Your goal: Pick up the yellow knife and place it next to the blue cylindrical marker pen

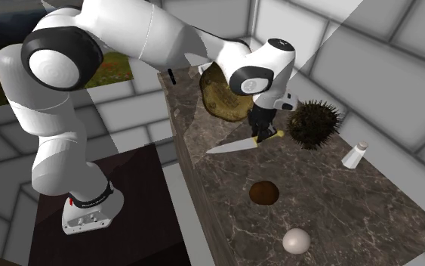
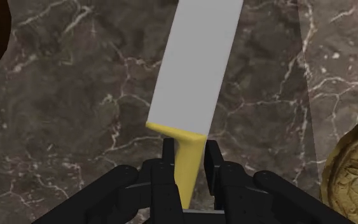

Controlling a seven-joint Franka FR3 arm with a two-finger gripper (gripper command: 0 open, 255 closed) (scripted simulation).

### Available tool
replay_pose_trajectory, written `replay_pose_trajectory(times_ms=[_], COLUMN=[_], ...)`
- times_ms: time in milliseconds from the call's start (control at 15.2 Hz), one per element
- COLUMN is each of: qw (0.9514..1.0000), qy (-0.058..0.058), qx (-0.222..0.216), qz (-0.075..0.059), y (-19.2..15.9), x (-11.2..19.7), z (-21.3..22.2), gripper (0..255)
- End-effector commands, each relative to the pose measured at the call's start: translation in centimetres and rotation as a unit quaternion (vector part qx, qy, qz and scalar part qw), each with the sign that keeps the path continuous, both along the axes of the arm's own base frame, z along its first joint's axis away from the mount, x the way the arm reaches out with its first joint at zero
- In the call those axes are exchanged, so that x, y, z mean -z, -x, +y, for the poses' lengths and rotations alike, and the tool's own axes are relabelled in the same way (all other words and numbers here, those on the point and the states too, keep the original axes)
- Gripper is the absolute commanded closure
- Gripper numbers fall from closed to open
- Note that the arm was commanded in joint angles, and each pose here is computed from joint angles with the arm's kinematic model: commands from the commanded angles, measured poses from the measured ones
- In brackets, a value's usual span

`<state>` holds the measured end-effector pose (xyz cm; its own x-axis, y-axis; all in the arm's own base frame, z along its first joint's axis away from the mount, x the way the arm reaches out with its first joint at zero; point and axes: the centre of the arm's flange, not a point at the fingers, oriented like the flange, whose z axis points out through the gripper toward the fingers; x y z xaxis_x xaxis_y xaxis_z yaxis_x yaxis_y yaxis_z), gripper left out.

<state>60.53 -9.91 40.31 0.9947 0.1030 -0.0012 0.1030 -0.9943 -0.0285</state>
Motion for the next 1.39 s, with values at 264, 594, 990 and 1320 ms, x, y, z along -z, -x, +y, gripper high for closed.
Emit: replay_pose_trajectory(times_ms=[264,594,990,1320], qw=[1.0000,1.0000,1.0000,1.0000], qy=[0.000,0.000,0.000,0.000], qx=[0.000,0.000,0.000,0.000], qz=[0.000,0.000,0.000,0.000], y=[0.0,0.2,0.4,0.7], x=[-3.0,-3.0,-3.0,-3.0], z=[0.0,6.6,14.5,21.1], gripper=[255,255,255,255])
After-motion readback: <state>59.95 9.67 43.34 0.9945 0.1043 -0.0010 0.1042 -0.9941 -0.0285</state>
